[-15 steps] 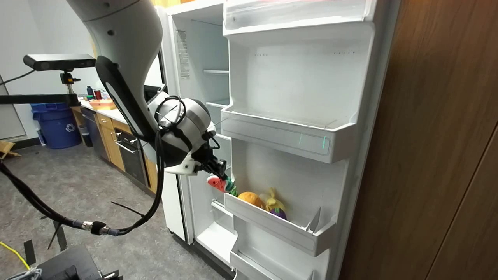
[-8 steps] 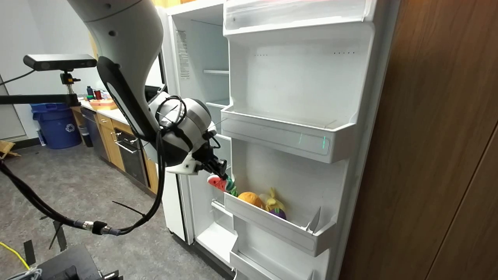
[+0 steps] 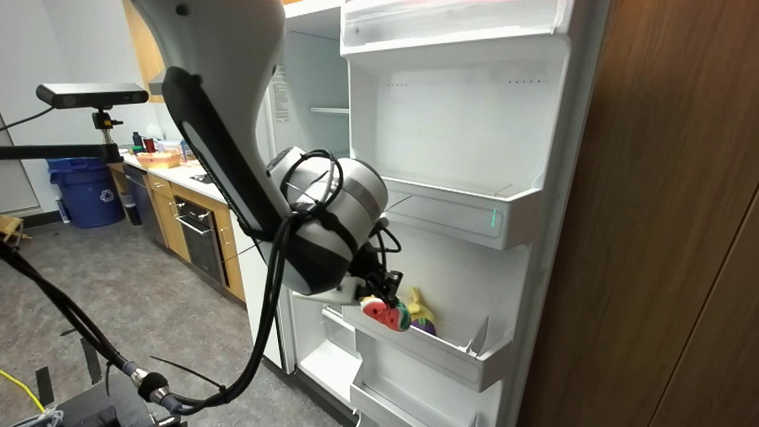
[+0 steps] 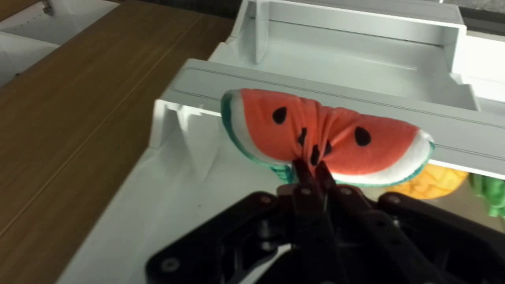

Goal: Move the watermelon plush toy from the top compartment to the bottom compartment.

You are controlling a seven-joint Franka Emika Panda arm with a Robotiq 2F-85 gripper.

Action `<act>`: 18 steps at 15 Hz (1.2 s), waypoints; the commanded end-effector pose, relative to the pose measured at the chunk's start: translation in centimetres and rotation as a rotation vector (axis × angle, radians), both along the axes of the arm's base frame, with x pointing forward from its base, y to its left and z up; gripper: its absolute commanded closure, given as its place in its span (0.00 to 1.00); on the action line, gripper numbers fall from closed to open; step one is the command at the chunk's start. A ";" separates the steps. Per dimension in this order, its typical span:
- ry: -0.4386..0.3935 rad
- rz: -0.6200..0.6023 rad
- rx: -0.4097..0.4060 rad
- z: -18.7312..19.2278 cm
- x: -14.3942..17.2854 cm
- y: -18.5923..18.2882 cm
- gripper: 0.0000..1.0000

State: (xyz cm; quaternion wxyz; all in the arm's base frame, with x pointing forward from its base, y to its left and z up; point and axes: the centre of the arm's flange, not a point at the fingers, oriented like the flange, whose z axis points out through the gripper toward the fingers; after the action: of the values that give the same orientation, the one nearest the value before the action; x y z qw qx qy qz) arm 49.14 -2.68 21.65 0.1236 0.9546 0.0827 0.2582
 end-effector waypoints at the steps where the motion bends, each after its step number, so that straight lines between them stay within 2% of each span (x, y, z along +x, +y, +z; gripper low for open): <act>1: -0.022 0.038 0.001 1.3 -1.3 -8.0 0.99; 4: -0.009 0.043 -0.005 2.0 -2.3 -12.8 0.99; 5: -0.004 0.004 -0.006 2.0 -1.8 -10.5 0.95; 8: 0.000 0.002 -0.008 2.4 -2.4 -12.5 0.95; 18: -0.001 0.011 -0.006 2.3 -2.2 -12.1 0.95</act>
State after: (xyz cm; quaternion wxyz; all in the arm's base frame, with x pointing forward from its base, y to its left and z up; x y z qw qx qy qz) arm 46.90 -14.78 23.99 0.1250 0.9537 0.0884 0.2589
